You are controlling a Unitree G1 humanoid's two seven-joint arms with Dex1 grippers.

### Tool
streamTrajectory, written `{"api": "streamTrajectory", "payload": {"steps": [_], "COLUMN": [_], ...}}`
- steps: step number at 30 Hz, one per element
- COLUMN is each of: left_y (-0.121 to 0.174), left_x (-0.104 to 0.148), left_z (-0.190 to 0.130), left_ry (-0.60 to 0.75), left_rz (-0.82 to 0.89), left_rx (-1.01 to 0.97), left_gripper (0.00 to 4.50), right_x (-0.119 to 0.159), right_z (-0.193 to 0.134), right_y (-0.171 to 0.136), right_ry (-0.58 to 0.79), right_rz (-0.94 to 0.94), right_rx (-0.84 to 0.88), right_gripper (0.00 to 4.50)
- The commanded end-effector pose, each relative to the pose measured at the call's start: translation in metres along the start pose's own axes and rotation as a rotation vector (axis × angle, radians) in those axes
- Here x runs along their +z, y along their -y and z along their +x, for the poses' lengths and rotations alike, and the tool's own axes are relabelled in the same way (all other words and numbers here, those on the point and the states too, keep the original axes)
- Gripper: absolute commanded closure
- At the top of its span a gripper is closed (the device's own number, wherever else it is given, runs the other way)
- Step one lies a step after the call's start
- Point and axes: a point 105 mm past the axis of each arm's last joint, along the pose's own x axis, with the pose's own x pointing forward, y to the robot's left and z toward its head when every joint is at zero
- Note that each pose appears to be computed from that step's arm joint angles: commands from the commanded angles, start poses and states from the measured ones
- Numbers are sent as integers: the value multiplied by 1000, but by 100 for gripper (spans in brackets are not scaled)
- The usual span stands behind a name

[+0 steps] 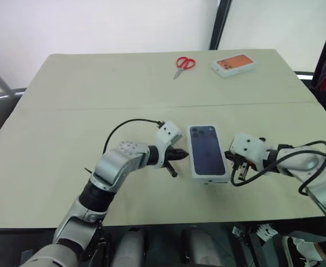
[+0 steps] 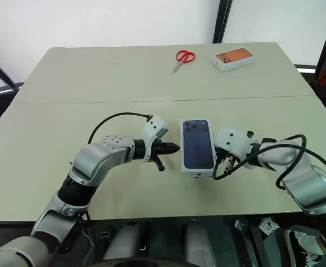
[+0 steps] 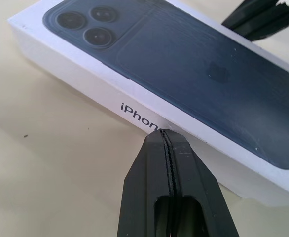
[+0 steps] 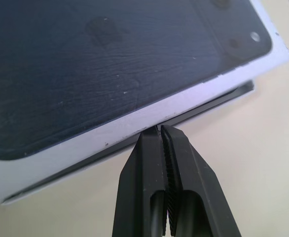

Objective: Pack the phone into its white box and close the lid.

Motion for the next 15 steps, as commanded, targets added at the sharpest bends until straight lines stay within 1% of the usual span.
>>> {"api": "streamTrajectory", "payload": {"steps": [1,15], "left_y": [8,10], "left_x": [16,8], "left_z": [0,3], "left_ry": [60,25], "left_rz": [36,66], "left_rx": [-40,-53], "left_gripper": [450,450], "right_x": [15,8], "right_z": [-8,-7], "right_y": [2,2], "right_ry": [43,18], "right_rz": [-54,-58], "right_rx": [-20,-25], "right_gripper": [438,438]}}
